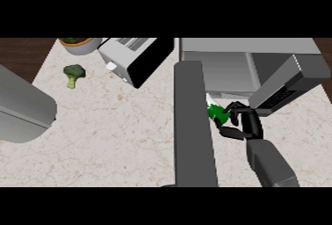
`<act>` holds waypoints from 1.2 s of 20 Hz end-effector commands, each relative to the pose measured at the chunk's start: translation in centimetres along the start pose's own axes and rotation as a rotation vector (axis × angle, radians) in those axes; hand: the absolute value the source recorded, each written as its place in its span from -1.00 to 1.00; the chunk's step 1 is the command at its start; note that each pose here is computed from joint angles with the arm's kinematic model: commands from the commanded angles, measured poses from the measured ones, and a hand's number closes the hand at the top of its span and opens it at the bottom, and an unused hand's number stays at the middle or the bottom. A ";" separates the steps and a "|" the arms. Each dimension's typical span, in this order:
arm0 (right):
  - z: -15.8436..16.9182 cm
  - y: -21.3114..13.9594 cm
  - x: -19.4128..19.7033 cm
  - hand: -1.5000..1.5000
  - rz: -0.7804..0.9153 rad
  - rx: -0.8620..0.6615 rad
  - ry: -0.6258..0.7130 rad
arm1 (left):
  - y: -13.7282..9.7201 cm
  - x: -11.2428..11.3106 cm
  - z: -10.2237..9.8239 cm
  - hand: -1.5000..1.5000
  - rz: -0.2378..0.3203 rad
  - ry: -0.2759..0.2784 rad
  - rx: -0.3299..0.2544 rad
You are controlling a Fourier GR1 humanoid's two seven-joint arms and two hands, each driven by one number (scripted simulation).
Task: Pick up the milk, place it into the microwave and close the microwave
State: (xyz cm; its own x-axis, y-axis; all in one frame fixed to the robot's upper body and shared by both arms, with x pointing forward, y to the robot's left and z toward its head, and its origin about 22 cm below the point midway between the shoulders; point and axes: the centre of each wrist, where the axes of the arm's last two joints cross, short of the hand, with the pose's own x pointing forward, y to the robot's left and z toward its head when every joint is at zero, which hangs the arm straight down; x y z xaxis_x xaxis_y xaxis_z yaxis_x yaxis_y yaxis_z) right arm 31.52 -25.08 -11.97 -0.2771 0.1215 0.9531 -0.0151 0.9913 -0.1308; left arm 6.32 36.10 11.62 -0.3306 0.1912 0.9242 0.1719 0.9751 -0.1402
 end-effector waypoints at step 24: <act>-13.4 -5.3 9.3 1.00 0.391 -0.152 -0.009 | 0.5 -0.2 -3.7 -1.00 0.004 -0.026 -0.097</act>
State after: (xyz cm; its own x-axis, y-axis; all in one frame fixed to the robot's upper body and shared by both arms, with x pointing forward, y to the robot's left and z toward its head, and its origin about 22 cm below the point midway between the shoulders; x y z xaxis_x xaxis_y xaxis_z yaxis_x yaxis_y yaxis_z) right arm 41.44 -28.09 0.26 -0.2624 0.4245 0.8666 0.1555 0.9049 -0.3961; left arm 9.60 36.45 12.14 -0.3518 0.1975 0.9150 0.2445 0.9629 -0.1138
